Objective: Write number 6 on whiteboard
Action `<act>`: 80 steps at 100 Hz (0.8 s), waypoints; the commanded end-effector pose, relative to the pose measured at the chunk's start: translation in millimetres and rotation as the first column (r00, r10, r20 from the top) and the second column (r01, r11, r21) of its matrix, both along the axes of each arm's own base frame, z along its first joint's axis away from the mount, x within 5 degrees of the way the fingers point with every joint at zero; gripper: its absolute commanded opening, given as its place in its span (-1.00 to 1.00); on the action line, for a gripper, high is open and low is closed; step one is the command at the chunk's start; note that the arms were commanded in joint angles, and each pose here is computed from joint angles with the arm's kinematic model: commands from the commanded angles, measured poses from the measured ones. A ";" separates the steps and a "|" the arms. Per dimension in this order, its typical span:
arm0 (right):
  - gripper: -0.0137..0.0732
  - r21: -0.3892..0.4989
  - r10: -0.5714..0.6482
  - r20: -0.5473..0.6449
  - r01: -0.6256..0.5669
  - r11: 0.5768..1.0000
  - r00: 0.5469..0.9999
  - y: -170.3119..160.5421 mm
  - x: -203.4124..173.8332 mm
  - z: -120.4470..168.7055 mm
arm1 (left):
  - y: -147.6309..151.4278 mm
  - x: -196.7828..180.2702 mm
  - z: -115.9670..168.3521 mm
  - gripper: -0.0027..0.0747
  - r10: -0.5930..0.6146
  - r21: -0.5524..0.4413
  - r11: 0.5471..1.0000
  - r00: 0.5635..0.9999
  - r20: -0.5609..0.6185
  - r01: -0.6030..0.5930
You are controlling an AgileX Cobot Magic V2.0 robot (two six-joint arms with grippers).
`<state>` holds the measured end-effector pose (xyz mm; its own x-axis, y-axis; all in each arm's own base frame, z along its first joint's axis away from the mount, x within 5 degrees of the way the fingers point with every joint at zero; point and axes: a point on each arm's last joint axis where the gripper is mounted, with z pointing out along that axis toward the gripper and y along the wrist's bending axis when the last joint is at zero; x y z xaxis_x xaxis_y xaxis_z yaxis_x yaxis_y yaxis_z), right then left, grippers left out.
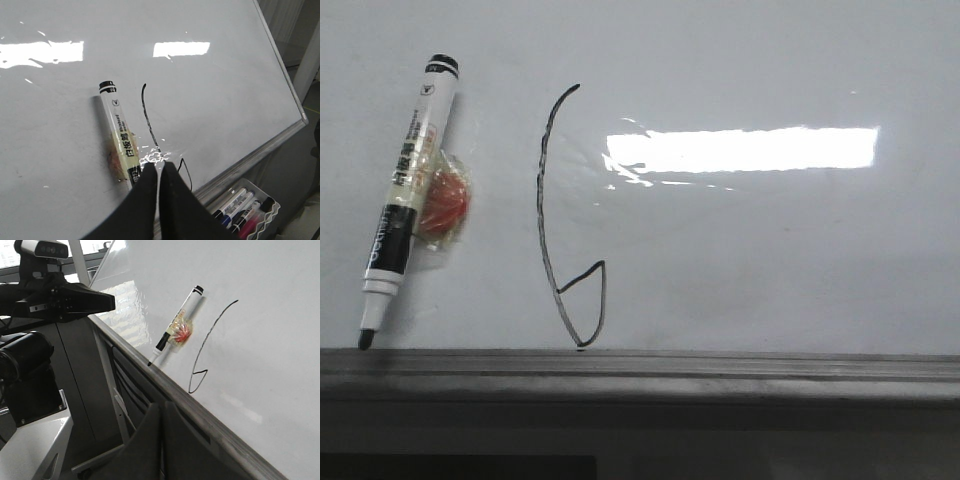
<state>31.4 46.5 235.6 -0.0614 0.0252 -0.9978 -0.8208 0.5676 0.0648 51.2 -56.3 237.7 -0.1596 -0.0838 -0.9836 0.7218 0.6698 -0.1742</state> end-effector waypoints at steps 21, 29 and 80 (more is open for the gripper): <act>-0.83 0.072 -0.014 0.056 0.010 0.997 0.998 -1.2 0.3 14.8 | 12.4 8.8 10.1 -0.98 0.198 -0.060 0.979 0.977 0.076 -0.194; -0.83 0.072 -0.014 0.056 0.010 0.997 0.998 -1.2 0.3 14.8 | 21.0 7.1 6.2 -0.98 0.283 -0.055 0.959 0.951 0.128 -0.278; -0.83 0.072 -0.014 0.056 0.010 0.997 0.998 -1.2 0.3 14.8 | 50.6 3.8 -55.0 -0.98 0.673 0.091 0.735 0.740 0.020 -0.671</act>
